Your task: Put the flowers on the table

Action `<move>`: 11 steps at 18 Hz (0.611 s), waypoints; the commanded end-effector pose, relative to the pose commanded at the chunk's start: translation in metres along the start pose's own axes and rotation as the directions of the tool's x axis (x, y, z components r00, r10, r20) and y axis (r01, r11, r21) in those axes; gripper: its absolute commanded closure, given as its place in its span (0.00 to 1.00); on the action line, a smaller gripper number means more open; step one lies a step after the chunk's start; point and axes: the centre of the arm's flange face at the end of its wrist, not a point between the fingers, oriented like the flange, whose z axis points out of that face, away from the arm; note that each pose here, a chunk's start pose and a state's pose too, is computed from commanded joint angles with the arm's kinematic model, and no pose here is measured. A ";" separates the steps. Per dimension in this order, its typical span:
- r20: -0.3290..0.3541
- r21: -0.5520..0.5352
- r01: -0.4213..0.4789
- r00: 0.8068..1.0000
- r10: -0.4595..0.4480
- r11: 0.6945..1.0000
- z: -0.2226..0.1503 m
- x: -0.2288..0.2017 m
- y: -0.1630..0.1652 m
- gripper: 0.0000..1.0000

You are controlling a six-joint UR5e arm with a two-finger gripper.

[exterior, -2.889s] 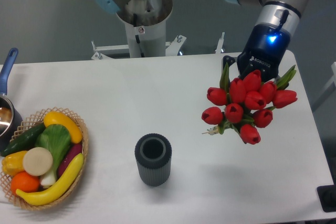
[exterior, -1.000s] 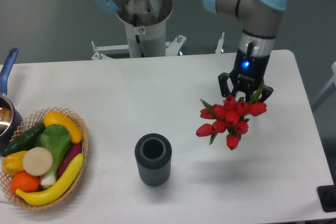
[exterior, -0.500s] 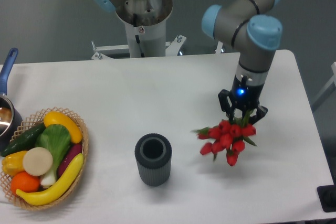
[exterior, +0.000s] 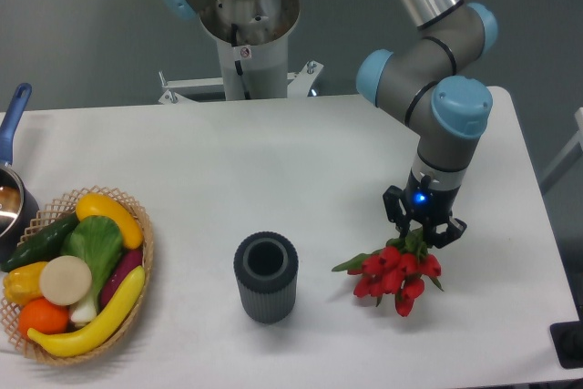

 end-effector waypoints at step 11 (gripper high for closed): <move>0.149 0.023 0.007 0.989 -0.010 1.000 -0.112 -0.026 0.003 0.00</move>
